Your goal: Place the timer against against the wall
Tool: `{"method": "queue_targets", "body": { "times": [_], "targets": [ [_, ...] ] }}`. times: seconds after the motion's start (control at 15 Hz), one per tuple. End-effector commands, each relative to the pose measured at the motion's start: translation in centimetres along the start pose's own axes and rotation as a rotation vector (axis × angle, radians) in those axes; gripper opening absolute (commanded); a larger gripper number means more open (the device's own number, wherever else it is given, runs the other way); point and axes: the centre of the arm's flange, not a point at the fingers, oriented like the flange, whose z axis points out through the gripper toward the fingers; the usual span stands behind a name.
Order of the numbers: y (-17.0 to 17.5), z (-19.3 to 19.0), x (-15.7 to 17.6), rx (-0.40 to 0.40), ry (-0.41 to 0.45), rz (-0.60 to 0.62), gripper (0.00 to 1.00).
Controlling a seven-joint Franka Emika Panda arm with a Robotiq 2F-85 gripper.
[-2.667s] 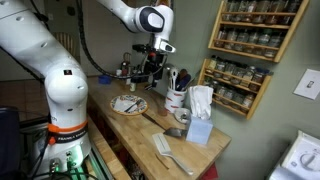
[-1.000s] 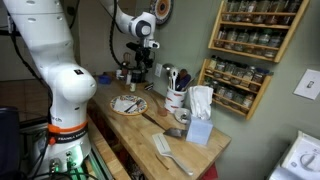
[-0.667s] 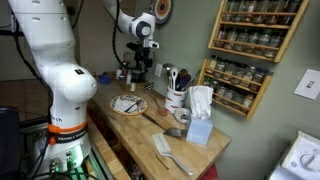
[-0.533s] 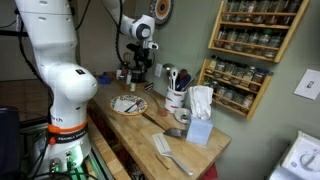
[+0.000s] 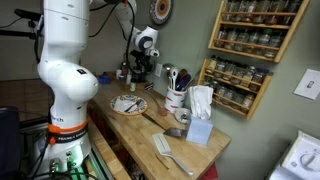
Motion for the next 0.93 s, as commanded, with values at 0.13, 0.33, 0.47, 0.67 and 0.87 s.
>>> {"method": "queue_targets", "body": {
  "times": [0.13, 0.33, 0.47, 0.67, 0.87],
  "targets": [
    [1.5, 5.2, 3.7, -0.003, 0.116, 0.027, 1.00],
    [1.9, 4.9, 2.8, 0.002, 0.091, 0.020, 1.00],
    [2.4, 5.6, 3.0, -0.003, 0.087, 0.022, 1.00],
    [2.1, 6.5, 4.2, 0.026, 0.095, -0.002, 1.00],
    [2.5, 7.7, 5.4, 0.046, 0.100, -0.002, 1.00]
  ]
}}
